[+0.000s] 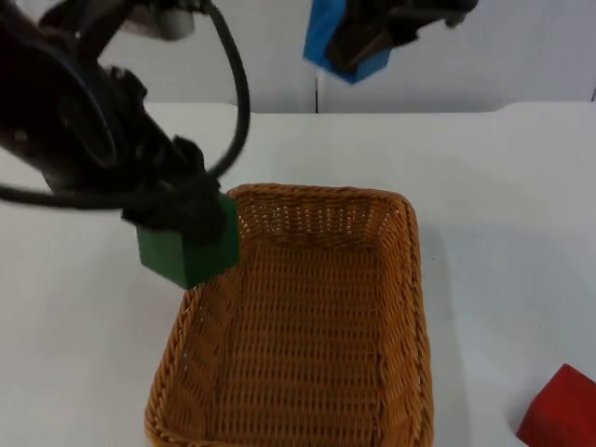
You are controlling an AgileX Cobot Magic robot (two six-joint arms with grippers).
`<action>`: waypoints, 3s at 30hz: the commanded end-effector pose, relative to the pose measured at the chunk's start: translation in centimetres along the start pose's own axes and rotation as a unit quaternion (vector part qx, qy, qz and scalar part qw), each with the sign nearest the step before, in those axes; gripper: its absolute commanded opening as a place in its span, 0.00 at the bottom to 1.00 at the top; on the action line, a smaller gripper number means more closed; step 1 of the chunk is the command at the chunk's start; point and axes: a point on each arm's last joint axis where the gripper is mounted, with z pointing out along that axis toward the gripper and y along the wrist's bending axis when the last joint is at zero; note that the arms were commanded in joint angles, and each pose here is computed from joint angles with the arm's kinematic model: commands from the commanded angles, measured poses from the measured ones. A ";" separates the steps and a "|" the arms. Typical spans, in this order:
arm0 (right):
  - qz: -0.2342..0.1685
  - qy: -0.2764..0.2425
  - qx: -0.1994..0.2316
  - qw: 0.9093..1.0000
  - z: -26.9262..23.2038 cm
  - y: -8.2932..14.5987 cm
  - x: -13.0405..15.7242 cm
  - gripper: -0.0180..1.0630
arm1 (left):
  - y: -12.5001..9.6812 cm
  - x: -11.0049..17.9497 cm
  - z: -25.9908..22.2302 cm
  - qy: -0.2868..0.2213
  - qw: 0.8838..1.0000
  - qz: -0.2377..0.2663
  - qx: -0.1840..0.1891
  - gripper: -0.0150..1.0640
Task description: Pick up one cube with each hand and place exactly two cubes into the same basket, leaving the remaining cube outside.
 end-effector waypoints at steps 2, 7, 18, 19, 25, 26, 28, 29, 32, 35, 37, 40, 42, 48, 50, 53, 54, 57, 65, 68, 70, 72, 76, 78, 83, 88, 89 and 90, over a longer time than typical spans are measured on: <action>-0.006 0.015 -0.017 1.000 1.6 1.3 0.2 0.01 | -1.6 0.8 0.8 -0.020 1.000 0.013 0.004 0.01; -0.010 0.032 -0.029 0.999 3.5 2.0 0.8 0.01 | -3.7 1.1 1.4 -0.021 0.998 0.054 0.018 0.01; -0.007 0.075 -0.046 0.996 6.4 2.2 2.4 0.01 | -4.6 0.7 2.5 -0.044 0.996 0.078 0.007 0.01; -0.006 0.077 -0.046 0.996 6.5 2.2 2.5 0.01 | -4.5 0.7 2.8 -0.042 0.996 0.078 0.006 0.01; -0.002 0.092 -0.048 0.995 8.0 2.0 3.4 0.01 | -4.3 1.3 4.5 -0.012 0.997 0.075 0.006 0.01; 0.000 0.099 -0.050 0.994 8.6 2.0 3.7 0.01 | -4.2 1.4 4.9 -0.005 0.997 0.075 0.006 0.01; 0.001 0.103 -0.052 0.993 9.0 1.9 4.0 0.01 | -4.2 1.5 5.2 -0.001 0.997 0.074 0.006 0.01; 0.003 0.109 -0.053 0.993 9.5 1.9 4.3 0.01 | -4.1 1.7 5.6 0.007 0.997 0.073 0.006 0.01; 0.005 0.116 -0.053 0.992 10.3 1.8 4.9 0.01 | -4.0 2.0 6.4 0.020 0.997 0.075 0.006 0.01; 0.009 0.123 -0.052 0.991 11.6 1.6 5.7 0.01 | -3.8 2.4 7.4 0.035 0.997 0.072 0.006 0.01; 0.010 0.125 -0.050 0.991 12.0 1.5 5.9 0.01 | -3.8 2.6 7.7 0.040 0.997 0.071 0.005 0.01; 0.013 0.133 -0.050 0.990 13.1 1.4 6.6 0.01 | -3.6 3.0 8.6 0.053 0.996 0.069 0.004 0.01; 0.013 0.132 -0.049 0.990 13.2 1.4 6.7 0.01 | -3.6 3.1 8.8 0.056 0.996 0.070 0.004 0.01; 0.016 0.134 -0.047 0.990 14.0 1.3 7.2 0.01 | -3.3 3.4 9.6 0.060 0.996 0.070 -0.003 0.01; 0.014 0.139 -0.048 0.989 14.3 1.3 7.5 0.02 | -3.3 3.6 10.0 0.068 0.995 0.069 -0.002 0.01; 0.007 0.145 -0.051 0.988 14.7 1.3 7.9 0.06 | -3.2 3.8 10.3 0.073 0.995 0.067 -0.002 0.01; 0.007 0.147 -0.052 0.988 14.9 1.3 8.0 0.09 | -3.2 3.8 10.4 0.075 0.995 0.066 -0.002 0.01; 0.007 0.147 -0.051 0.988 15.0 1.2 8.1 0.16 | -3.2 3.9 10.5 0.077 0.995 0.066 -0.001 0.01; 0.008 0.146 -0.051 0.988 15.0 1.2 8.1 0.53 | -3.2 4.0 10.6 0.081 0.995 0.066 0.000 0.01; 0.008 0.145 -0.051 0.988 14.9 1.2 8.0 0.64 | -3.2 4.0 10.6 0.081 0.995 0.066 0.000 0.01; 0.007 0.142 -0.050 0.989 14.8 1.2 7.8 0.66 | -3.2 4.0 10.6 0.083 0.994 0.066 0.001 0.06; 0.007 0.140 -0.050 0.989 14.6 1.2 7.7 0.66 | -3.2 4.0 10.6 0.084 0.994 0.067 0.001 0.13; 0.003 0.126 -0.046 0.991 13.6 1.3 6.8 0.66 | -3.3 4.0 10.5 0.083 0.994 0.067 0.001 0.37; 0.000 0.114 -0.042 0.993 12.7 1.3 6.0 0.66 | -3.3 4.0 10.4 0.081 0.994 0.067 0.001 0.58; -0.010 0.076 -0.030 0.997 10.0 1.4 3.9 0.66 | -3.4 3.3 9.4 0.062 0.996 0.071 0.001 0.82; -0.021 0.021 -0.010 1.000 6.2 1.5 1.3 0.66 | -3.7 2.3 7.6 0.027 0.997 0.077 -0.002 0.85; -0.024 0.006 -0.005 1.000 5.0 1.6 0.6 0.66 | -3.8 2.1 7.1 0.019 0.997 0.078 -0.001 0.85; -0.028 -0.010 0.000 1.000 3.7 1.7 -0.1 0.66 | -3.9 1.7 6.2 0.006 0.997 0.080 -0.001 0.85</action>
